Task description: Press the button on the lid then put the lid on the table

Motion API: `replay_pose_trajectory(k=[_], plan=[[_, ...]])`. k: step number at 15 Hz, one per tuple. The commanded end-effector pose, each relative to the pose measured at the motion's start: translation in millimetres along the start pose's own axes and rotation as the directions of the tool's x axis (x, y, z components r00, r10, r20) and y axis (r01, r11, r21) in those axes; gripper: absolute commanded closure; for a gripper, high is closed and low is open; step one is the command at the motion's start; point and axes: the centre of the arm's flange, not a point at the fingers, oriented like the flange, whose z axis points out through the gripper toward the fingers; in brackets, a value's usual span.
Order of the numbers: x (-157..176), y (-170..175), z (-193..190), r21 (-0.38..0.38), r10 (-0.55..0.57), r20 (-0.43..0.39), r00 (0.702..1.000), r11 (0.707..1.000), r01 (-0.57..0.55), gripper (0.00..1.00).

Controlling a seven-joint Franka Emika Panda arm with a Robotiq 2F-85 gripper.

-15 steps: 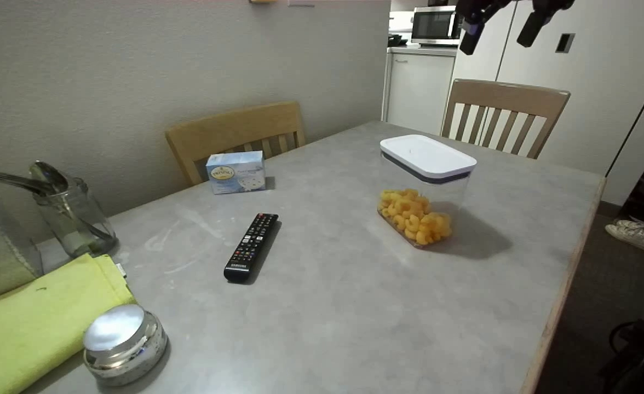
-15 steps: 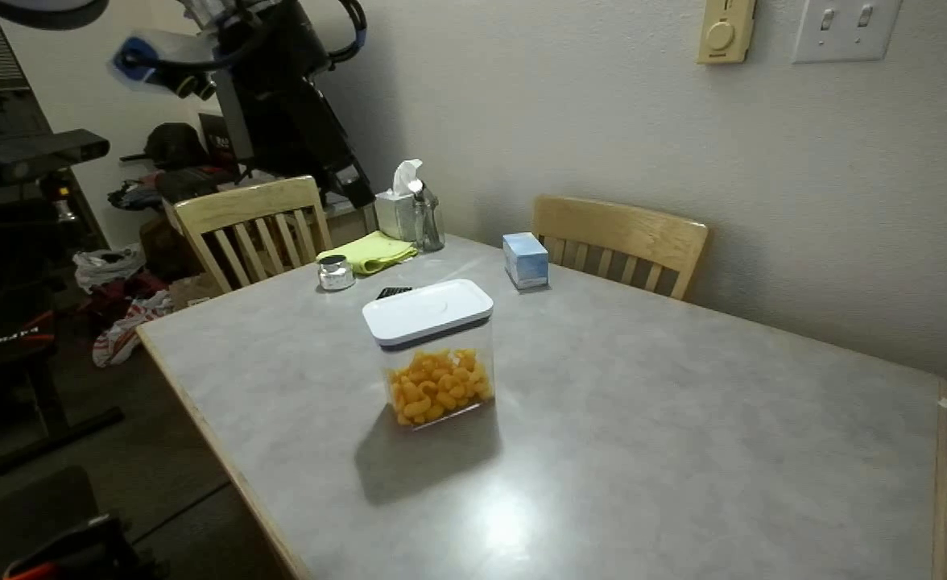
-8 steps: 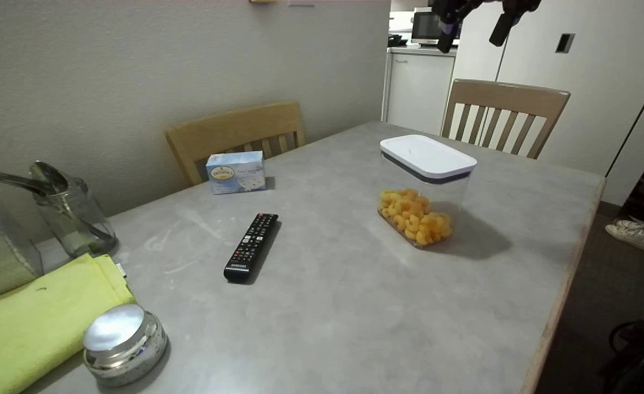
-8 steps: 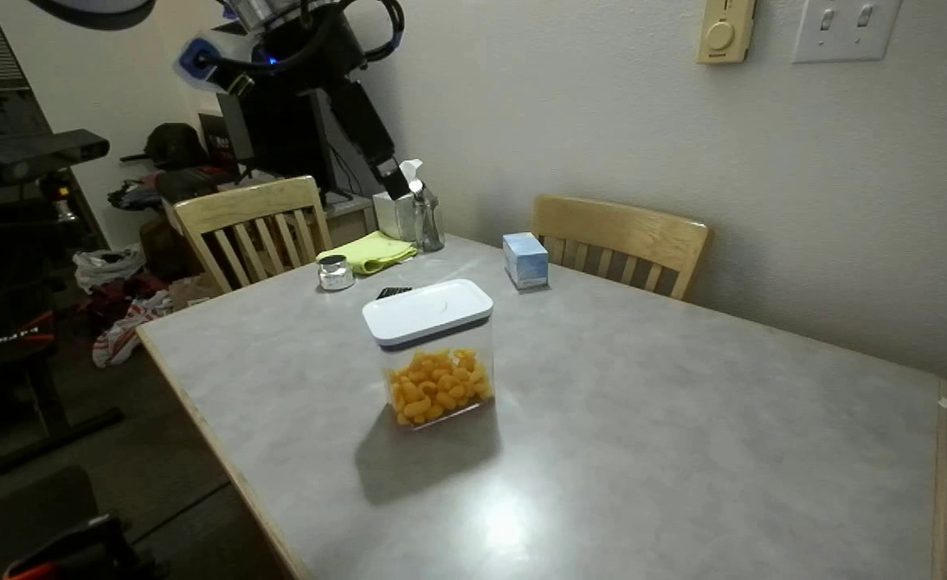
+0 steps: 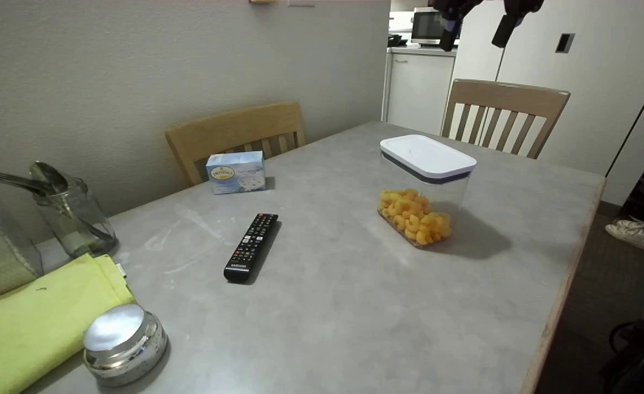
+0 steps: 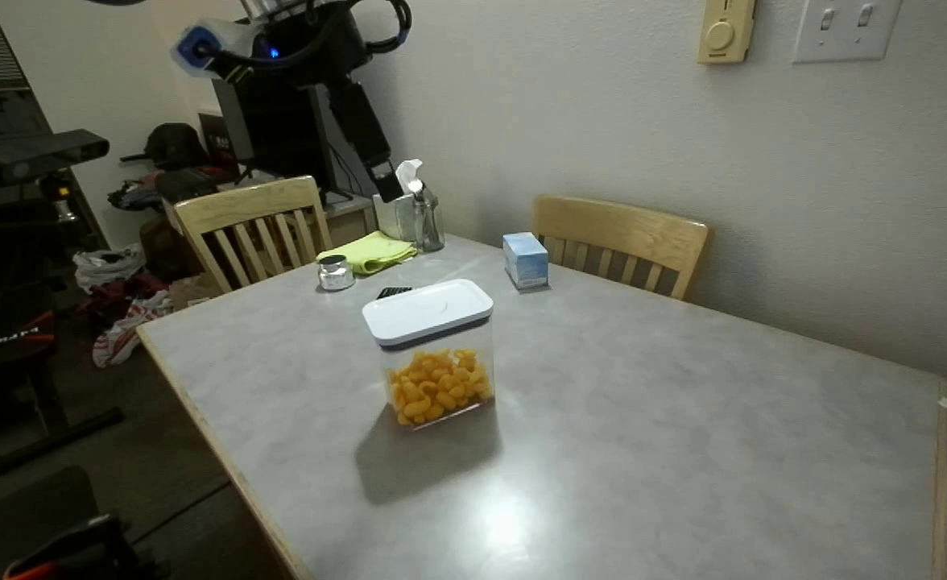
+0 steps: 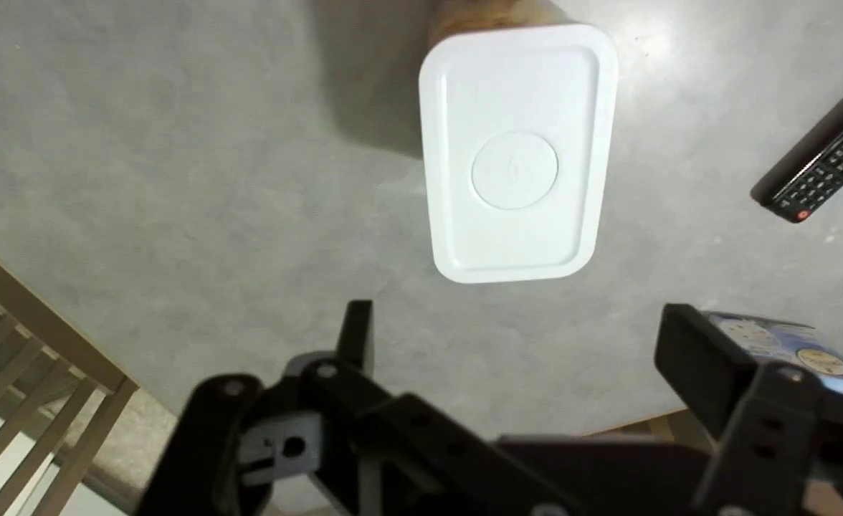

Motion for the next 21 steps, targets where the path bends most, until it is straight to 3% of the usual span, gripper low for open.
replay_pose_trajectory(k=[1, 6, 12, 15, 17, 18, 21], plan=[[19.7, 5.1, 11.4, 0.028, 0.000, 0.109, 0.994, 1.000, -0.003, 0.00], [38.8, 13.9, 36.5, 0.050, -0.027, 0.190, 0.981, 0.999, 0.018, 0.00], [63.5, 7.4, 65.1, 0.076, -0.087, 0.229, 0.970, 0.995, 0.071, 0.00], [71.3, -2.8, 78.4, 0.085, -0.121, 0.246, 0.962, 0.991, 0.103, 0.07], [74.5, -11.5, 86.4, 0.091, -0.144, 0.261, 0.955, 0.988, 0.124, 0.32], [74.8, -15.6, 91.6, 0.094, -0.154, 0.269, 0.951, 0.987, 0.133, 0.33], [74.0, -27.1, 104.0, 0.110, -0.187, 0.284, 0.941, 0.981, 0.161, 0.53]])
